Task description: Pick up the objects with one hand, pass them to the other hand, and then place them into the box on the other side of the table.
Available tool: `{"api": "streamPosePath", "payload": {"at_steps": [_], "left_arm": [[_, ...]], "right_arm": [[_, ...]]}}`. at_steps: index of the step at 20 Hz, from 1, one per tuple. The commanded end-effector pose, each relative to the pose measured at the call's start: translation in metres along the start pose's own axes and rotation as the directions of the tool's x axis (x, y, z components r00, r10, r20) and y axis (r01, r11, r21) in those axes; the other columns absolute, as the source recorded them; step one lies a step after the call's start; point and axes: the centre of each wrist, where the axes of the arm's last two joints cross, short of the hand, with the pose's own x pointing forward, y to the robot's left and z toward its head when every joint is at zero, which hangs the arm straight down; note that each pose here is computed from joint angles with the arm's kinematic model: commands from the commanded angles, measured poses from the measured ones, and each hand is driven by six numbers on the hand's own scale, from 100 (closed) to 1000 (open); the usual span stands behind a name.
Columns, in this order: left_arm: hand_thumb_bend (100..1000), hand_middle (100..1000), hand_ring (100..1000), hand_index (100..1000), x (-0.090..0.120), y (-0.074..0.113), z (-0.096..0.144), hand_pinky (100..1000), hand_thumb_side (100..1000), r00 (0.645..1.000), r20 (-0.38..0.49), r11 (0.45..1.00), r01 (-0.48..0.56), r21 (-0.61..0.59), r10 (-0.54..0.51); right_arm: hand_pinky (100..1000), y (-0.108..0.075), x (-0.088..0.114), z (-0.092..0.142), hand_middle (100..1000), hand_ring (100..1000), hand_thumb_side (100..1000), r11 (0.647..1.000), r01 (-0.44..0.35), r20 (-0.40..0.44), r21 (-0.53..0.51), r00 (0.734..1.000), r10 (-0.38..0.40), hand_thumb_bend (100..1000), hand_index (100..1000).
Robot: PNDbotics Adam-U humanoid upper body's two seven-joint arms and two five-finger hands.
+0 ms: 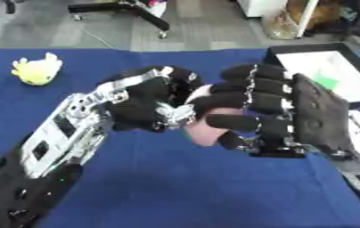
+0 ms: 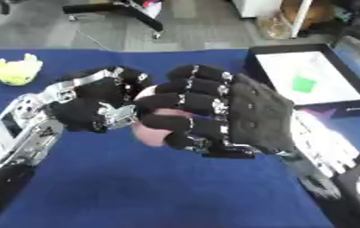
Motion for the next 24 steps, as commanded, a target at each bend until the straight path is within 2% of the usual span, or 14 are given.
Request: {"api": "streamPosePath", "payload": {"at_steps": [1,5,12,15,16,19,24], "left_arm": [[100,359,471,555,0.0151,-0.0007,0.0016,500,179,0.998,0.049,0.999,0.028,-0.019,-0.027],[100,366,476,563,0.0158,-0.0008,0.0028,505,177,0.998,0.065,0.999,0.023,-0.024,-0.022],[100,379,486,579,0.0136,-0.0004,0.0035,517,164,0.997,0.079,0.999,0.013,-0.031,-0.011],[100,384,489,583,0.0121,0.0002,0.0034,519,157,0.997,0.081,1.0,0.008,-0.03,-0.005],[100,387,491,586,0.0117,0.0004,0.0033,521,150,0.997,0.082,1.0,0.006,-0.029,-0.004],[100,391,493,590,0.0108,0.0009,0.0031,524,141,0.996,0.084,1.0,0.004,-0.027,-0.002],[100,398,499,598,0.0088,0.0025,0.003,528,130,0.997,0.08,1.0,0.003,-0.017,-0.002]], "right_arm": [[697,-0.0059,-0.0022,0.0022,682,667,100,1.0,-0.008,0.007,-0.022,1.0,0.008,100,841],[655,-0.0052,-0.001,0.0034,638,626,100,0.997,0.005,-0.016,-0.075,1.0,-0.007,100,789],[473,-0.005,-0.001,0.0032,465,479,100,0.98,0.027,-0.056,-0.196,0.998,-0.039,100,578],[434,-0.0053,-0.0014,0.0029,420,448,100,0.977,0.023,-0.065,-0.211,0.997,-0.038,100,512],[423,-0.0052,-0.0013,0.0029,398,438,100,0.977,0.023,-0.067,-0.212,0.997,-0.038,100,453],[407,-0.0049,-0.0011,0.0028,364,422,100,0.976,0.028,-0.071,-0.214,0.996,-0.044,100,417],[364,-0.0049,-0.001,0.0032,209,367,100,0.974,0.042,-0.081,-0.222,0.995,-0.061,100,359]]}}
